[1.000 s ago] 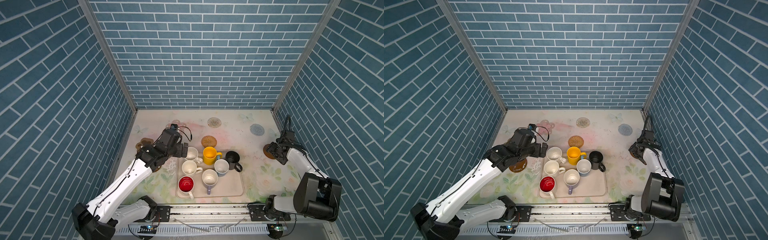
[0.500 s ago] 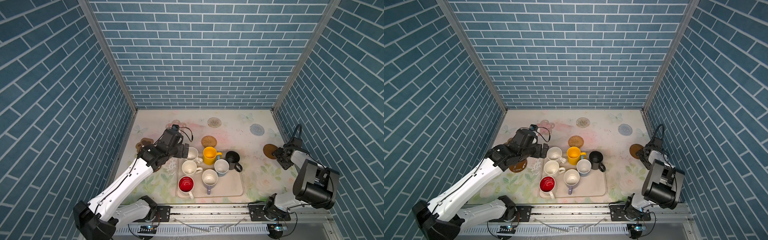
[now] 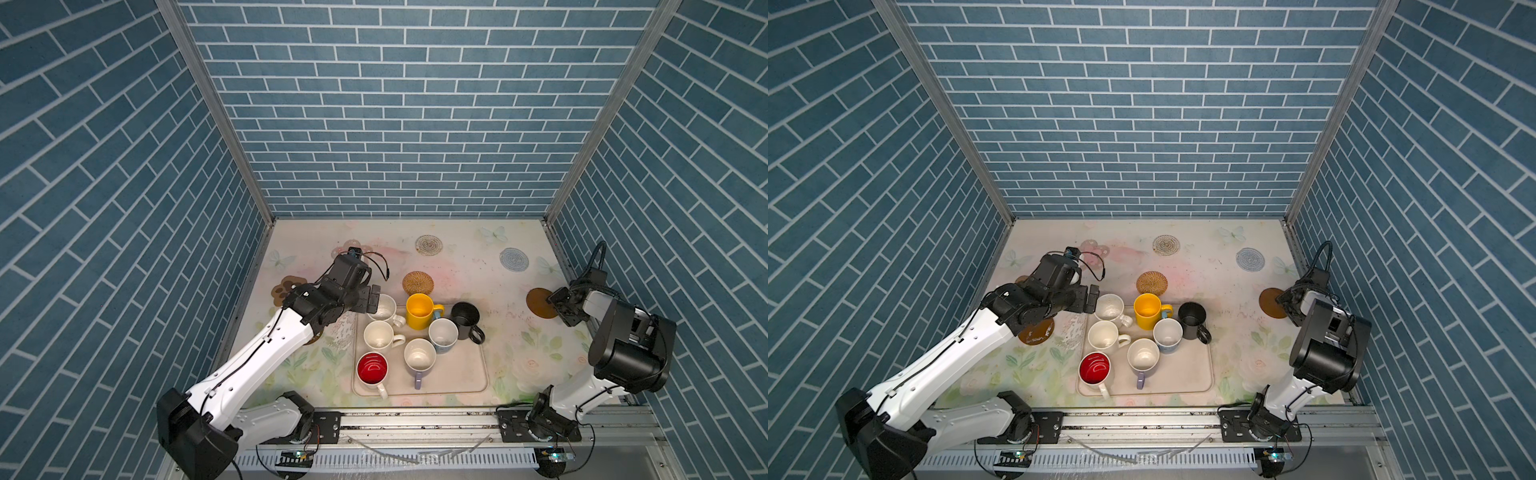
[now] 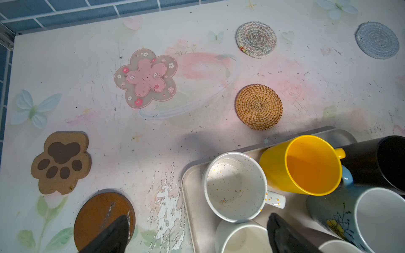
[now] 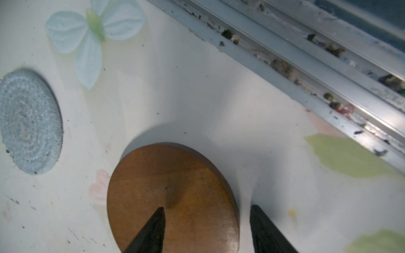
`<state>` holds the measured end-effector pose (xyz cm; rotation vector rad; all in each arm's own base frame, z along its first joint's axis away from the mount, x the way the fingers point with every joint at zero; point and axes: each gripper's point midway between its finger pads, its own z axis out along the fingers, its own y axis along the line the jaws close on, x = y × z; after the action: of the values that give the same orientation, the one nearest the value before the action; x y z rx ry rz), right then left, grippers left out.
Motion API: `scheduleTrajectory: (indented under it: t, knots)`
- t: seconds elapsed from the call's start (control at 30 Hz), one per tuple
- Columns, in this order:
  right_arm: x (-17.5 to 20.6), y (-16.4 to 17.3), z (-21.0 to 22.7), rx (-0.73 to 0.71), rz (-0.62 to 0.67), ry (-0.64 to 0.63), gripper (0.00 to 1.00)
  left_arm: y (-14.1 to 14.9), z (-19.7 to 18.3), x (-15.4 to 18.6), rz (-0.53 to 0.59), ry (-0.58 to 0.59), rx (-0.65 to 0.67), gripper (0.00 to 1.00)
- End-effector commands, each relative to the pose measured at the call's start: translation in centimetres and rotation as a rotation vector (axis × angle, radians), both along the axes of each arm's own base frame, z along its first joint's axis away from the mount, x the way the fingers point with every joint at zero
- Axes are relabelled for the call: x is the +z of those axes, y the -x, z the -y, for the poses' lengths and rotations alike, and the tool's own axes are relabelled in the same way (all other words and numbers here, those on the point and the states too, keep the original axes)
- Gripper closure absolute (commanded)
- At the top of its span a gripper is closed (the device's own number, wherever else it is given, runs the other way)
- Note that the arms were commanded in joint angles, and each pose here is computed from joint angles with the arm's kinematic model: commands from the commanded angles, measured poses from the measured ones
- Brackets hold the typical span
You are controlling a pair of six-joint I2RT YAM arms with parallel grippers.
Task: Place cups on coasters
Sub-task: Move the coaster to the top-right of the table.
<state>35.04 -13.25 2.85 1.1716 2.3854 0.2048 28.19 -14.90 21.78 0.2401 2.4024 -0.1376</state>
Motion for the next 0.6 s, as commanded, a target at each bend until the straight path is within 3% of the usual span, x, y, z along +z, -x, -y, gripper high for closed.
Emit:
scheduleTrajectory:
  t: [0.0,0.57]
  knots:
    - [-1.2,0.3,-0.5,0.016,-0.043,-0.037,0.4,-0.4,-0.1,1.1,0.027,-0.017,0.003,0.01]
    - [-1.7,-2.8,-8.3,0.176,-0.038,-0.121,0.41,-0.5,-0.3,0.8,0.032,-0.021,0.015,0.01]
